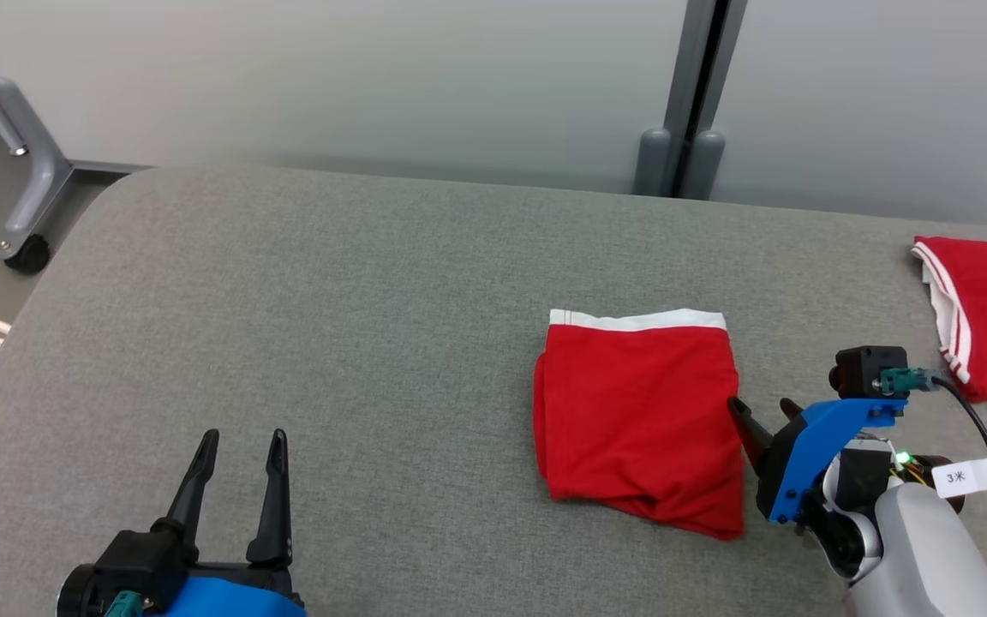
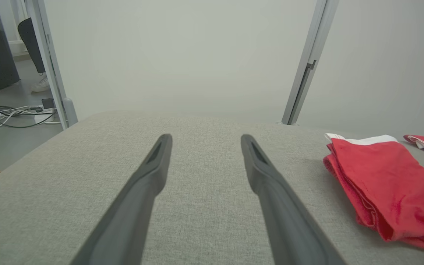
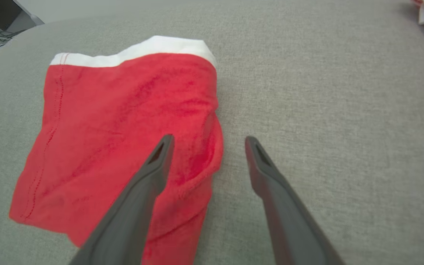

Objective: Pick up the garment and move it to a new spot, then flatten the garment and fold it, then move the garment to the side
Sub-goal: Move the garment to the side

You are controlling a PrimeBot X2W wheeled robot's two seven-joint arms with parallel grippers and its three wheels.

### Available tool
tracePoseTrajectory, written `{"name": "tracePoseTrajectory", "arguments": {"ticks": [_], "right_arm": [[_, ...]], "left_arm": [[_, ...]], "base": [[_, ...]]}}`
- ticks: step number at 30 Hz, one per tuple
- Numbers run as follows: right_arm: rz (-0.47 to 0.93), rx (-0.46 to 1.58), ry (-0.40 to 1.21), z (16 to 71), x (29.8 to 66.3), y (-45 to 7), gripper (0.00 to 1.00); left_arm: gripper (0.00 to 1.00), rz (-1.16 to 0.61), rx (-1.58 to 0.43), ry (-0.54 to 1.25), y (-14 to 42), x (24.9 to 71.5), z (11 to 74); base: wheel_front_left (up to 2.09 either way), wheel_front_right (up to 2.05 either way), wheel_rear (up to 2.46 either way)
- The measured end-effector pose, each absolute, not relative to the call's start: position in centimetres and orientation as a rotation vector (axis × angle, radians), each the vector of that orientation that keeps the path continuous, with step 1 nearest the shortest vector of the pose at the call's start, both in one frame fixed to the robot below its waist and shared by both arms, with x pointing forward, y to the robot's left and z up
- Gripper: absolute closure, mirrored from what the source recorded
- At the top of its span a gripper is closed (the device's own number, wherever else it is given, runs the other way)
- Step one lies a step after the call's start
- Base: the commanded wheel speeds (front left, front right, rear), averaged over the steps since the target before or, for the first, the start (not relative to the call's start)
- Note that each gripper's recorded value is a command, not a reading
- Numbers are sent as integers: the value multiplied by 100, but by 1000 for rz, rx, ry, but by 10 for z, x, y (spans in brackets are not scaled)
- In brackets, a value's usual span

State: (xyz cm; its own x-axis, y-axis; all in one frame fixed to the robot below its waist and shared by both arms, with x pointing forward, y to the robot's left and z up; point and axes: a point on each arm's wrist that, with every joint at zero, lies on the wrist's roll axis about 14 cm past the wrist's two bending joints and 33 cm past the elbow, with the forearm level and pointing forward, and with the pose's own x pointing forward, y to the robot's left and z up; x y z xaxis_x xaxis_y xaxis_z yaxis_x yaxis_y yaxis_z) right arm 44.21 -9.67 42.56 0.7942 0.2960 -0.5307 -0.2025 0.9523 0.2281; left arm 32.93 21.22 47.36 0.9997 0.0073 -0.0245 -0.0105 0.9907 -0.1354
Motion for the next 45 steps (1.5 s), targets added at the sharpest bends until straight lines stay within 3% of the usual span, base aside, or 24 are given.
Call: {"name": "tracePoseTrajectory", "arguments": {"ticks": [12,13,14,15,16,23,31,45], "right_arm": [[300,182,769,370,450,-70,0],[304,185,778,368,449,-68,15],[309,180,786,367,448,-66,56],[318,167,787,367,449,-64,56],[325,158,787,368,449,-63,100],[386,-66,636,403,483,-57,100],[310,-299,452,470,560,-121,100],[135,-663,551,466,587,-269,100]], "left_arm": [[0,58,-128,60,225,329,464],[0,59,-128,60,225,329,464],[0,59,-128,60,225,329,464],[0,57,-128,57,225,330,465],[0,53,-130,53,223,331,466],[0,14,-143,30,211,345,473],[0,-100,-150,12,178,389,474],[0,-262,-168,28,129,441,453]], "base": [[0,0,0],[0,0,0],[0,0,0],[0,0,0],[0,0,0],[0,0,0],[0,0,0],[0,0,0]]}}
